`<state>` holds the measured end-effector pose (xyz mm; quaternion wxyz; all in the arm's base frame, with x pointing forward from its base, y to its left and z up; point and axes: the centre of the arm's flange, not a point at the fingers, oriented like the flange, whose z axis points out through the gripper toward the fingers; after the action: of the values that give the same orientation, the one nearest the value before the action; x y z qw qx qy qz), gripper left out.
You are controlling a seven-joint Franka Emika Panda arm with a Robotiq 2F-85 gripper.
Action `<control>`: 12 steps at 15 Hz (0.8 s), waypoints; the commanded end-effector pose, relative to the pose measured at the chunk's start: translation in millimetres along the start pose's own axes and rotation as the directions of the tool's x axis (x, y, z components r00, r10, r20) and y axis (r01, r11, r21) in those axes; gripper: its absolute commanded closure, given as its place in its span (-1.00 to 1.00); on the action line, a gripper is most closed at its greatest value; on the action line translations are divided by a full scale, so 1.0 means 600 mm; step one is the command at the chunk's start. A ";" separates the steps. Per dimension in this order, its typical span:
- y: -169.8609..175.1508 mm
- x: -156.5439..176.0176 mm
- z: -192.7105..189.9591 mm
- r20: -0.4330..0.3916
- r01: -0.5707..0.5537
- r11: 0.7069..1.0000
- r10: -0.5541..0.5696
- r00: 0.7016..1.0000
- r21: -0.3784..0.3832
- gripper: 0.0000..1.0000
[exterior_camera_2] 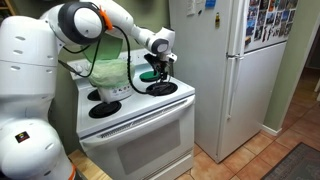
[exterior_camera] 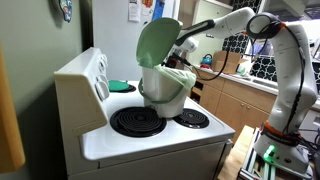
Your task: Use the clamp tongs to pick up the paper towel and put it in the waste bin and then put the clamp tongs back on the right front plate of the stove
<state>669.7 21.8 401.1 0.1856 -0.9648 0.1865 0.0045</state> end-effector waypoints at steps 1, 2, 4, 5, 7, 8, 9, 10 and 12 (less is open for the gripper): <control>0.001 -0.098 -0.100 -0.001 -0.051 0.999 0.051 0.999 0.019 -1.00; -0.001 -0.117 -0.121 0.010 -0.072 0.997 0.072 0.997 0.038 -1.00; 0.000 -0.159 -0.157 0.023 -0.124 0.990 0.123 0.992 0.068 -1.00; 0.004 -0.179 -0.172 0.052 -0.132 0.986 0.127 0.990 0.100 -1.00; 0.011 -0.214 -0.196 0.109 -0.174 0.969 0.157 0.982 0.173 -1.00; 0.013 -0.230 -0.206 0.150 -0.201 0.958 0.172 0.974 0.206 -1.00; 0.017 -0.244 -0.213 0.186 -0.216 0.950 0.176 0.967 0.226 -1.00; 0.020 -0.257 -0.219 0.216 -0.231 0.944 0.181 0.959 0.236 -1.00; 0.031 -0.277 -0.226 0.213 -0.253 0.948 0.211 0.954 0.194 -1.00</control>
<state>534.8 21.2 533.8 0.3083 -0.9130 0.2549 0.0800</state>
